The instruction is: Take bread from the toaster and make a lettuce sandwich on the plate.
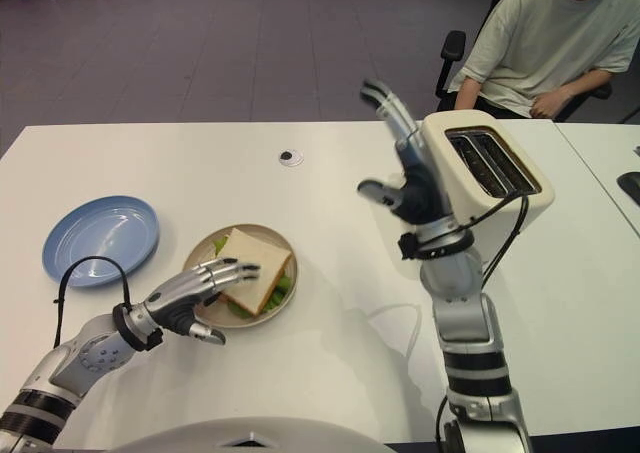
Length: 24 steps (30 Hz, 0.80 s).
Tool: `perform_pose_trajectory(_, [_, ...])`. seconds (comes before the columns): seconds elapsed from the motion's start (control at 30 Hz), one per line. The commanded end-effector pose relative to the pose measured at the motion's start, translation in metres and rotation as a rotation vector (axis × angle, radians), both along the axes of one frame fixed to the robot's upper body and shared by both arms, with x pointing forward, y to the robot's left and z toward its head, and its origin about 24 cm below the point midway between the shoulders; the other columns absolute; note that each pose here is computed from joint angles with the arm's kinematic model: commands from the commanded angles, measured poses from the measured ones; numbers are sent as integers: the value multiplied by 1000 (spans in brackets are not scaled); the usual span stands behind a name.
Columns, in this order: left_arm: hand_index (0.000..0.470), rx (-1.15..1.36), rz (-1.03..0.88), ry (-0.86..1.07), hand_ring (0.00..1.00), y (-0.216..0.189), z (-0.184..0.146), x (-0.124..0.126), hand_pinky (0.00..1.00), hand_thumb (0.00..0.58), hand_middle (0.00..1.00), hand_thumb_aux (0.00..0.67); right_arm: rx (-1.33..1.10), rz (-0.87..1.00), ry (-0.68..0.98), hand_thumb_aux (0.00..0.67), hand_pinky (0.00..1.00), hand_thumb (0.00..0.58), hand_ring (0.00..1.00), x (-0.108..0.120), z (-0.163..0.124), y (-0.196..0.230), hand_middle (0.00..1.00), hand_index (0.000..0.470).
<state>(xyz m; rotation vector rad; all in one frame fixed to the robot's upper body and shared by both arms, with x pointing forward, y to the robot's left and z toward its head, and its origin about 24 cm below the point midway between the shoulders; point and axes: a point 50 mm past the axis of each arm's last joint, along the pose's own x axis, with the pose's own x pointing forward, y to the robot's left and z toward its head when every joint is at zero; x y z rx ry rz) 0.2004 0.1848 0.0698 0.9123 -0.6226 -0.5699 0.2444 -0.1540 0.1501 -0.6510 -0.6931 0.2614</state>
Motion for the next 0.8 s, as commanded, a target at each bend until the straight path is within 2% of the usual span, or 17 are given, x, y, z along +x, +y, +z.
perform_pose_trajectory(0.03, [0, -303, 29, -195, 0, 3, 44, -3, 0, 0, 0, 0, -12, 28, 59, 0, 0, 0, 0, -4, -14, 4, 0, 0])
perform_pose_trajectory(0.13, [0, -427, -20, -111, 0, 5, 55, -22, 0, 0, 0, 0, -31, 90, 92, 0, 0, 0, 0, -9, -22, 13, 0, 0])
perform_pose_trajectory(0.17, [66, -442, -37, -56, 0, 6, 55, -27, 0, 152, 0, 95, -44, 128, 110, 236, 329, 337, 329, -12, -26, 17, 329, 166])
perform_pose_trajectory(0.2, [304, -443, -50, 4, 165, 8, 54, -33, 165, 508, 165, 434, -56, 179, 147, 628, 937, 578, 937, -16, -31, 22, 937, 441])
perform_pose_trajectory(0.23, [470, -423, -67, 79, 820, 11, 48, -39, 820, 580, 820, 670, -81, 237, 184, 670, 1000, 580, 1000, -21, -38, 26, 1000, 470])
perform_pose_trajectory(0.27, [470, -377, -83, 168, 1000, 12, 38, -46, 1000, 580, 1000, 670, -97, 301, 227, 670, 1000, 580, 1000, -27, -43, 30, 1000, 470])
perform_pose_trajectory(0.43, [470, -26, -111, 601, 1000, 28, -25, -83, 1000, 580, 1000, 670, -265, 698, 402, 670, 1000, 580, 1000, -72, -69, 43, 1000, 470])
perform_pose_trajectory(0.53, [470, 73, -48, 659, 1000, 36, -42, -73, 1000, 580, 1000, 670, -393, 839, 479, 670, 1000, 580, 1000, -87, -88, 45, 1000, 470])
perform_pose_trajectory(0.67, [470, 166, 41, 647, 1000, 25, -64, -44, 1000, 580, 1000, 670, -563, 779, 505, 670, 1000, 580, 1000, -73, -115, 53, 1000, 470])
perform_pose_trajectory(0.8, [470, 184, 35, 584, 929, -3, -73, -18, 929, 580, 929, 670, -672, 523, 472, 670, 1000, 580, 1000, -37, -139, 62, 1000, 470])
